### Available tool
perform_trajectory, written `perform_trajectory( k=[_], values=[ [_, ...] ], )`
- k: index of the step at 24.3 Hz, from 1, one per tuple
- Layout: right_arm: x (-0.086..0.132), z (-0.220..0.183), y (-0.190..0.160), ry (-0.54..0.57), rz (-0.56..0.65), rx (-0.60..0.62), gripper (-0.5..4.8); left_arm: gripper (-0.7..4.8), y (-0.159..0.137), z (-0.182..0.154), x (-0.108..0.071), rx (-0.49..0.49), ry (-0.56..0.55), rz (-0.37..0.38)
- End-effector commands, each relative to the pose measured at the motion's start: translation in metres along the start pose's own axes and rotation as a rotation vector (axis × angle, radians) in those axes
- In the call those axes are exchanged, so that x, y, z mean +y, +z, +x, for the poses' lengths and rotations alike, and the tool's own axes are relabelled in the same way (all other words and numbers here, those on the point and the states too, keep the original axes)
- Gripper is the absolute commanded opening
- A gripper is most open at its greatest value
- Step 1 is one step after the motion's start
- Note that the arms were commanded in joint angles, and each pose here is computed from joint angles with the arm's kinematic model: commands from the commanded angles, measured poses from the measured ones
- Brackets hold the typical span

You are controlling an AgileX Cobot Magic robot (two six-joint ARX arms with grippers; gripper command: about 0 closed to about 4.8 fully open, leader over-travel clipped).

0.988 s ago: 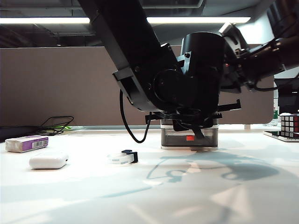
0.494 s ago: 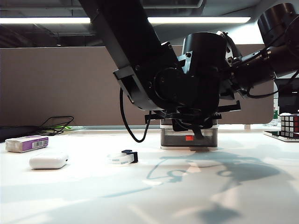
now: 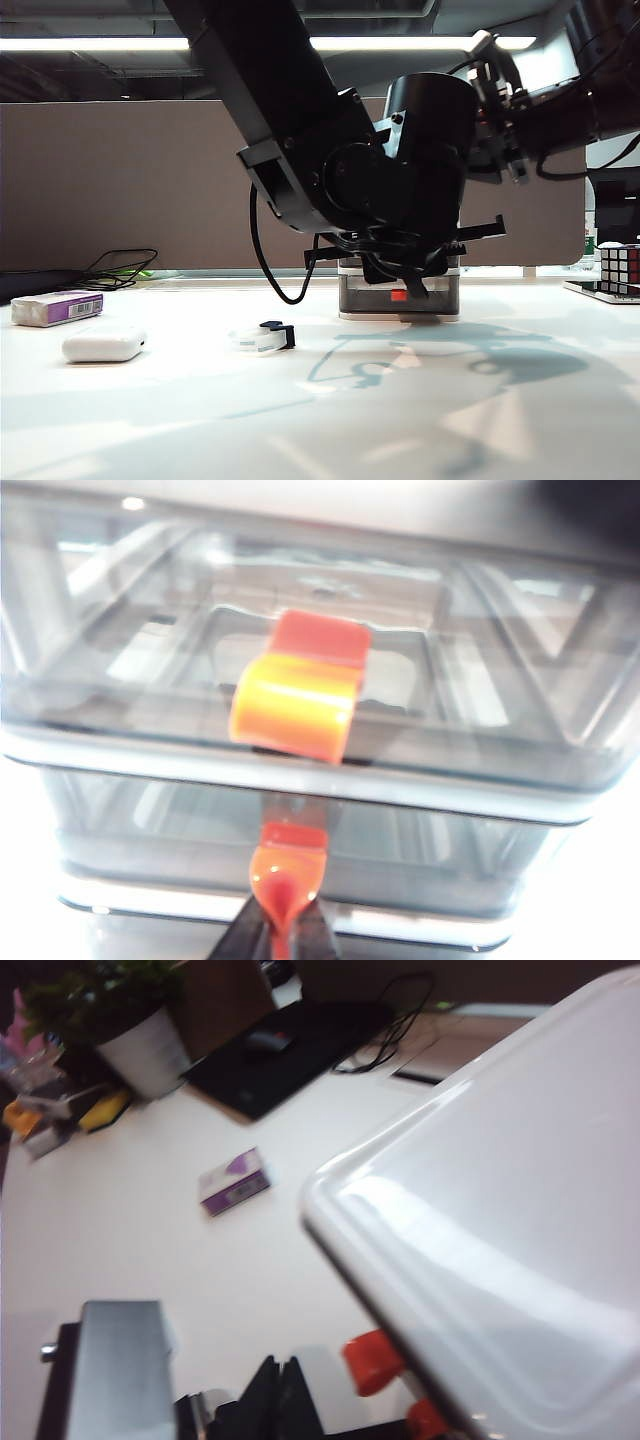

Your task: Open the second layer of the drawer on the table, pick up the transparent tape on the table and put it in, and finally close the drawer.

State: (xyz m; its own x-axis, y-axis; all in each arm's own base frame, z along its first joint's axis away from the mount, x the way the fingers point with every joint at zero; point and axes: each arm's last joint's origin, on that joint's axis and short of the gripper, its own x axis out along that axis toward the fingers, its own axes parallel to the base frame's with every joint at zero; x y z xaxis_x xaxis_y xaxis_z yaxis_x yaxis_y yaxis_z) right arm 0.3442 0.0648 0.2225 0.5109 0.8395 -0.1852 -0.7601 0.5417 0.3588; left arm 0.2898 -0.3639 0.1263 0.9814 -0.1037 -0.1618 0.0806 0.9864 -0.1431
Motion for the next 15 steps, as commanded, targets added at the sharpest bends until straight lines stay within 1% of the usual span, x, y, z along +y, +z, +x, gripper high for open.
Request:
perform_trajectory(
  k=[1,10,15],
  values=[
    [-0.005,-0.006,0.009,-0.005,0.007,-0.022,-0.05,-0.06,-0.009,0.0,0.002,0.041,0.015,0.042],
    [-0.007,-0.008,0.01,-0.022,0.02,-0.018,-0.05,-0.06,-0.009,-0.002,0.001,0.042,0.01,0.045],
    [-0.015,-0.003,-0.001,-0.035,0.063,0.018,-0.05,-0.06,-0.008,-0.003,0.0,0.04,0.006,0.061]
  ],
)
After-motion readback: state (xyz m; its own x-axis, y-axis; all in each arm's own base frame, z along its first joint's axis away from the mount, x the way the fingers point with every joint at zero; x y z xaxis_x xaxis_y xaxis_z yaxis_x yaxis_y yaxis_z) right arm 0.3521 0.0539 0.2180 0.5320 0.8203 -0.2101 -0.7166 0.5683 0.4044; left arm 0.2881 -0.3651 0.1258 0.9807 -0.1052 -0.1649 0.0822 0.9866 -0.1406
